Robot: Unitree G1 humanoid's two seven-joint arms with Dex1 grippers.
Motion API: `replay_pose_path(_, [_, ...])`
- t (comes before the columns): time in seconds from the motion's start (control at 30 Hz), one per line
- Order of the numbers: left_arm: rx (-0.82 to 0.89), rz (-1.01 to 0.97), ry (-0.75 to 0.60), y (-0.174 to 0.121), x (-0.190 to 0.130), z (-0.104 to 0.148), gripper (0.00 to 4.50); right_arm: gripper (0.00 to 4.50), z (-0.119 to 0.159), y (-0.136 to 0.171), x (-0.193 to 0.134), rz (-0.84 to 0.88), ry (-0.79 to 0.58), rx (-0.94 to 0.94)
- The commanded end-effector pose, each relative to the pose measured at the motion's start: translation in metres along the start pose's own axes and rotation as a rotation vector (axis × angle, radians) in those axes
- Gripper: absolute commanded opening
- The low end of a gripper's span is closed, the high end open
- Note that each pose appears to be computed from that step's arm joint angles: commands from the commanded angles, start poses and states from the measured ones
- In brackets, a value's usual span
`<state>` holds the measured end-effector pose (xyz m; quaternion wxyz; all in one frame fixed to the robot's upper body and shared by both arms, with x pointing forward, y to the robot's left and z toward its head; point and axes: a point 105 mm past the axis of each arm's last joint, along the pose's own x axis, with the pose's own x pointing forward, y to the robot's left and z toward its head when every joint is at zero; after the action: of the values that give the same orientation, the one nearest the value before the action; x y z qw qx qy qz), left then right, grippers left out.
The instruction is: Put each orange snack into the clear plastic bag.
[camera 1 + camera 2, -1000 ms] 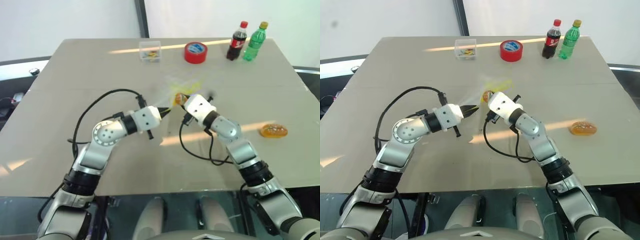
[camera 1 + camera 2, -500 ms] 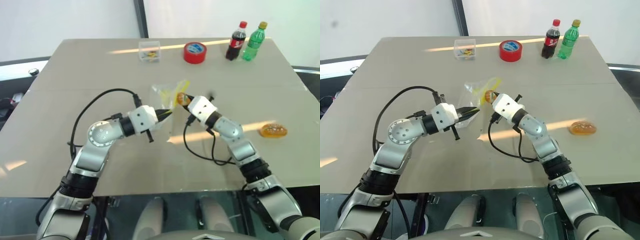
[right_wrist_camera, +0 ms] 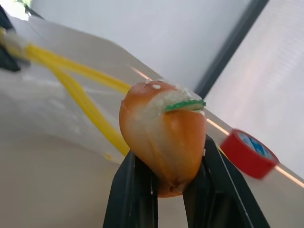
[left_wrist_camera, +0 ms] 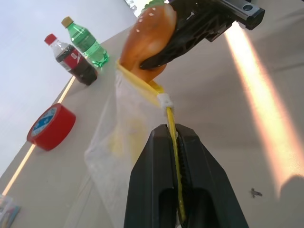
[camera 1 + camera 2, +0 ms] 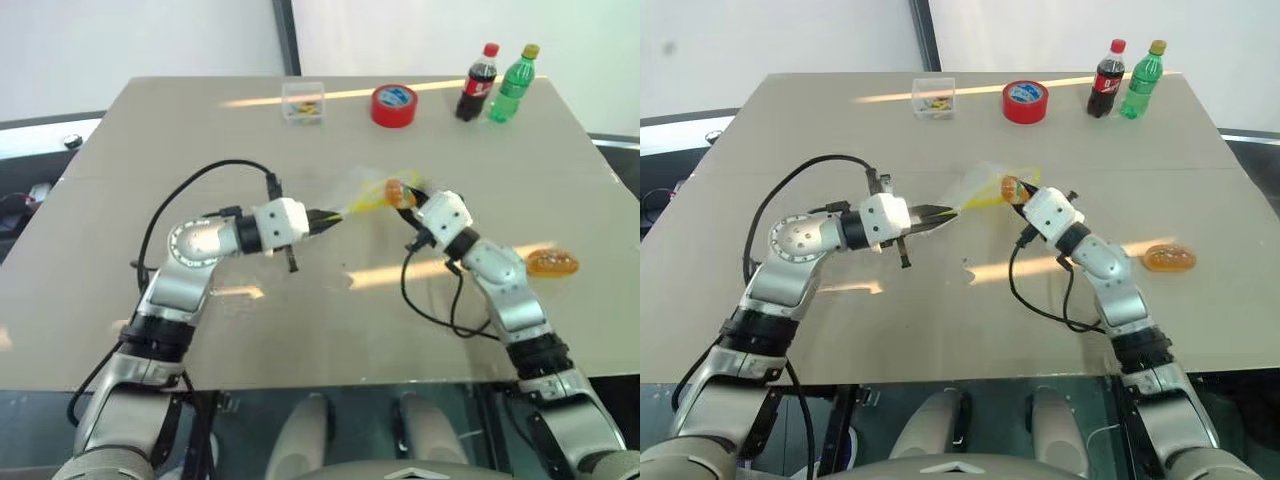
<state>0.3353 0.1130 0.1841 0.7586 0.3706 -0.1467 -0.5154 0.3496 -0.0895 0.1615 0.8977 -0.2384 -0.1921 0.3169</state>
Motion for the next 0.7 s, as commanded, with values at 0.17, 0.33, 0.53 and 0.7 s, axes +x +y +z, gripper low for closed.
replay_pose_path(0.17, [0.028,-0.054,-0.069,0.006,0.006,0.006,0.0,0.41,0.016,-0.007,-0.015,-0.094,-0.009,-0.053])
replay_pose_path(0.33, [-0.011,-0.096,-0.102,0.0,0.006,0.007,0.0,0.41,0.016,0.008,-0.003,-0.057,-0.017,-0.07])
replay_pose_path(0.53, [-0.013,-0.116,-0.123,-0.005,0.004,0.01,0.0,0.41,0.016,0.026,0.01,0.017,-0.038,-0.002])
replay_pose_path(0.7, [-0.019,-0.101,-0.109,-0.004,0.002,0.008,0.0,0.41,0.027,0.026,0.015,0.015,-0.096,0.12])
